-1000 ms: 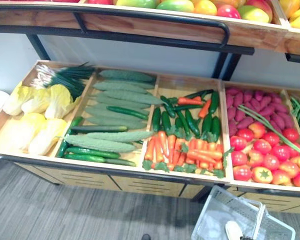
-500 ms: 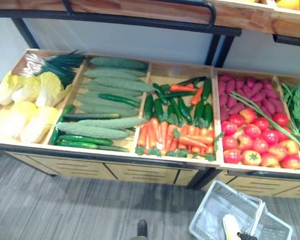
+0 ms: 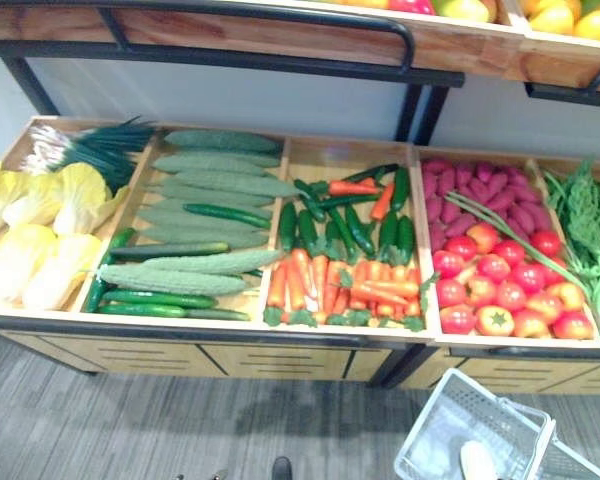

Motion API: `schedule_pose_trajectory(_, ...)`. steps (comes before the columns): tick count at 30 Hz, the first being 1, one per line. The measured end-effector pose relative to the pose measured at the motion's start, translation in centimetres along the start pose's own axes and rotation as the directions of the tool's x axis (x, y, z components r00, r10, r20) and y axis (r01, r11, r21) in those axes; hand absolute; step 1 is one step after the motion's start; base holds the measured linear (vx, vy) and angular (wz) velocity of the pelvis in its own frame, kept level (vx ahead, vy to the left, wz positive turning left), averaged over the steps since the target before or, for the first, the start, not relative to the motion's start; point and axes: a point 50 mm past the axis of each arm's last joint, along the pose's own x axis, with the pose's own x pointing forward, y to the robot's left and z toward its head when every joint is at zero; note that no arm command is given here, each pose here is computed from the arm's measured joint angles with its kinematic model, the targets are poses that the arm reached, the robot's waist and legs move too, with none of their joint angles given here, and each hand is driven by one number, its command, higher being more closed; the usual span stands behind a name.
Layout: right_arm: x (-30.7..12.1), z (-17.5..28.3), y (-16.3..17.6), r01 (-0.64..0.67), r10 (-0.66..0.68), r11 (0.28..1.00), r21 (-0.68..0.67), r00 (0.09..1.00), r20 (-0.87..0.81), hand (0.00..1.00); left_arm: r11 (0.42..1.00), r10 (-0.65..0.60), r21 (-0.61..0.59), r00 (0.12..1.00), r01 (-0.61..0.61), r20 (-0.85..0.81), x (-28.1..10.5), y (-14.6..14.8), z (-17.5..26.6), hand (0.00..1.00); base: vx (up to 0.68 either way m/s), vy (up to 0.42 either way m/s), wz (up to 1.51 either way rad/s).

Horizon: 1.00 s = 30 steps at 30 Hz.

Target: Pick vegetable in the basket

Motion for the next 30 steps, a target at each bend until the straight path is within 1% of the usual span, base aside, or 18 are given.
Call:
schedule_pose_trajectory(3, 0.1, 0.1, -0.1, 0.006, -0.006, 1.000, -0.005, 1.000, -0.006, 1.00, 0.999, 0.033, -0.036, 0.999, -0.034, -0.025, 0.0, 0.8, -0.6, 0.00, 0.10, 0.001, 0.18)
schedule_pose_trajectory(4, 0.1, 0.0, -0.3, 0.017, -0.017, 1.000, 0.007, 1.000, -0.012, 1.00, 0.996, 0.073, -0.050, 0.997, -0.075, -0.035, 0.0, 1.3, -0.8, 0.00, 0.08, -0.012, 0.19)
schedule_pose_trajectory(6, 0.2, 0.1, -0.6, 0.021, -0.021, 1.000, -0.010, 1.000, -0.013, 1.00, 0.989, 0.128, -0.069, 0.991, -0.131, -0.046, 0.0, 2.0, -1.0, 0.00, 0.07, -0.023, 0.11)
schedule_pose_trajectory(7, 0.2, 0.3, -0.7, 0.025, -0.025, 0.999, -0.034, 1.000, -0.012, 1.00, 0.985, 0.161, -0.055, 0.986, -0.163, -0.042, 0.1, 2.5, -0.9, 0.00, 0.07, -0.041, 0.08)
schedule_pose_trajectory(9, 0.3, 0.4, -1.1, 0.046, -0.046, 0.998, -0.035, 0.999, -0.012, 1.00, 0.974, 0.217, -0.058, 0.975, -0.219, -0.037, 0.1, 3.4, -0.7, 0.00, 0.05, -0.040, 0.10)
schedule_pose_trajectory(10, 0.3, 0.4, -1.2, 0.055, -0.055, 0.998, -0.034, 0.998, -0.010, 1.00, 0.969, 0.239, -0.059, 0.971, -0.240, -0.030, 0.2, 3.7, -0.5, 0.00, 0.03, -0.034, 0.12)
schedule_pose_trajectory(13, 0.3, 0.4, -1.5, 0.079, -0.079, 0.996, -0.034, 0.997, -0.009, 1.00, 0.947, 0.318, -0.077, 0.944, -0.312, 0.083, 0.1, 4.7, 2.1, 0.00, 0.01, -0.048, 0.08)
schedule_pose_trajectory(15, 0.3, 0.3, -1.6, 0.086, -0.087, 0.996, -0.033, 0.996, -0.012, 1.00, 0.928, 0.373, -0.087, 0.891, -0.363, 0.258, -0.6, 5.5, 5.3, 0.00, 0.00, -0.043, 0.04)
schedule_pose_trajectory(16, 0.2, 0.2, -1.7, 0.091, -0.091, 0.996, -0.026, 0.996, -0.015, 1.00, 0.923, 0.384, -0.094, 0.869, -0.374, 0.312, -1.0, 5.6, 6.4, 0.00, 0.00, -0.046, 0.07)
schedule_pose_trajectory(17, 0.2, 0.0, -2.0, 0.103, -0.103, 0.995, -0.011, 0.994, -0.021, 1.00, 0.916, 0.397, -0.120, 0.823, -0.383, 0.405, -1.9, 5.6, 8.3, 0.00, 0.01, -0.040, 0.02)
schedule_pose_trajectory(18, 0.1, -0.2, -2.3, 0.110, -0.110, 0.994, -0.007, 0.994, -0.023, 1.00, 0.912, 0.402, -0.134, 0.780, -0.387, 0.479, -2.9, 5.4, 9.6, 0.00, 0.01, -0.034, 0.00)
schedule_pose_trajectory(19, 0.1, -0.3, -2.4, 0.113, -0.113, 0.994, -0.005, 0.993, -0.025, 1.00, 0.912, 0.399, -0.139, 0.761, -0.385, 0.512, -3.4, 5.2, 10.2, 0.00, 0.00, 0.000, 0.00)
schedule_pose_trajectory(21, 0.0, -0.7, -2.8, 0.132, -0.131, 0.991, 0.014, 0.991, -0.033, 1.00, 0.921, 0.360, -0.128, 0.677, -0.369, 0.642, -5.2, 3.9, 12.9, 0.00, 0.00, 0.000, 0.00)
schedule_pose_trajectory(22, -0.1, -0.7, -2.9, 0.136, -0.136, 0.990, 0.018, 0.990, -0.032, 1.00, 0.924, 0.347, -0.124, 0.658, -0.361, 0.668, -5.6, 3.5, 13.5, 0.00, 0.00, 0.000, 0.00)
schedule_pose_trajectory(24, -0.2, -1.0, -3.0, 0.143, -0.142, 0.990, 0.016, 0.989, -0.032, 1.00, 0.932, 0.306, -0.109, 0.588, -0.346, 0.749, -7.0, 2.6, 15.0, 0.00, 0.02, -0.037, -0.07)
schedule_pose_trajectory(28, -0.2, -0.8, -3.2, 0.146, -0.146, 0.989, 0.009, 0.989, -0.022, 1.00, 0.934, 0.296, -0.137, 0.503, -0.329, 0.812, -8.6, 2.4, 16.7, 0.00, 0.01, -0.038, -0.23)
schedule_pose_trajectory(30, -0.3, -0.9, -3.3, 0.147, -0.147, 0.989, 0.007, 0.989, -0.023, 1.00, 0.941, 0.267, -0.134, 0.436, -0.311, 0.860, -9.8, 1.8, 17.9, 0.00, -0.01, -0.043, -0.24)
